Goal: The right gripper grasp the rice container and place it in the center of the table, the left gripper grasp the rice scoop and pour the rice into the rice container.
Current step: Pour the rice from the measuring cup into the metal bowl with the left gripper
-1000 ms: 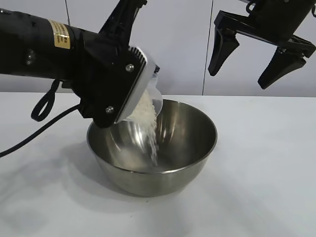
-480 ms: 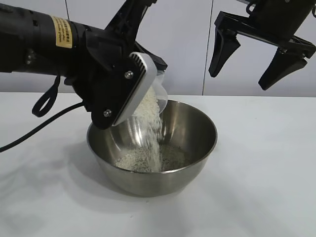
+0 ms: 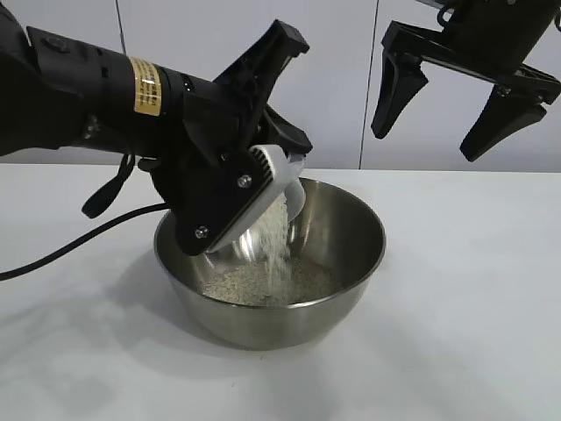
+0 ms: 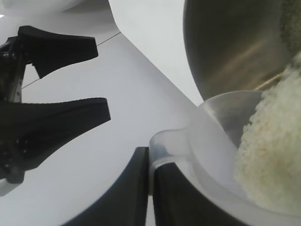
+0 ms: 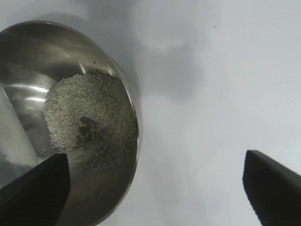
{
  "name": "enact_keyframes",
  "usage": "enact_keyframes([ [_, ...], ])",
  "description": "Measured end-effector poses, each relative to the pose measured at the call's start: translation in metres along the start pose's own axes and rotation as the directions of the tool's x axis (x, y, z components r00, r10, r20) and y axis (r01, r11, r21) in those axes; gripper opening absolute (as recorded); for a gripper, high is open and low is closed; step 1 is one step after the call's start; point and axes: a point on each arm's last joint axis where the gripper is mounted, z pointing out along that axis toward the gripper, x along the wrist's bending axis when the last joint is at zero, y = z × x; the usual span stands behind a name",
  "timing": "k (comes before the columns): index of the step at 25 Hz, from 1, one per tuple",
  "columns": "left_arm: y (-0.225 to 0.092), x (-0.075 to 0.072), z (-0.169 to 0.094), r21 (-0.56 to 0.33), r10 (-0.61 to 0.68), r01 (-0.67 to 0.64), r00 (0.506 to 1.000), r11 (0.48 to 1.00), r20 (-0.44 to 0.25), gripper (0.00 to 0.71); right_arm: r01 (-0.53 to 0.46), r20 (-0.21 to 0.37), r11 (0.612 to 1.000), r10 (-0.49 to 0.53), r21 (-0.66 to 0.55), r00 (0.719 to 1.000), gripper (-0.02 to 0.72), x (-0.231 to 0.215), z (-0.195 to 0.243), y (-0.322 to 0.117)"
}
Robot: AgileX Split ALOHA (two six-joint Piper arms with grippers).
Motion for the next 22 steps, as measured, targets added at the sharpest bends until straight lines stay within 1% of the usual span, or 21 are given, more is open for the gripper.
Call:
enact_keyframes([
  [7, -0.008, 0.009, 0.003, 0.02, 0.055, -0.055, 0.998, 0.998, -0.016, 0.009, 0.0, 0.0, 1.0, 0.0, 0.005, 1.0, 0.694, 0.0, 0.0, 0.0],
  [13, -0.008, 0.009, 0.003, 0.019, 0.065, -0.065, 0.998, 0.998, -0.015, 0.009, 0.003, 0.0, 1.0, -0.003, 0.005, 1.0, 0.694, 0.0, 0.0, 0.0],
  [19, -0.008, 0.008, 0.003, 0.018, 0.103, -0.103, 0.995, 0.995, -0.009, 0.009, 0.008, 0.0, 1.0, -0.008, 0.005, 1.0, 0.694, 0.0, 0.0, 0.0],
  [22, -0.011, 0.006, 0.003, 0.026, 0.098, -0.098, 0.995, 0.995, -0.002, 0.009, 0.013, 0.0, 1.0, -0.013, 0.005, 1.0, 0.694, 0.0, 0.0, 0.0],
])
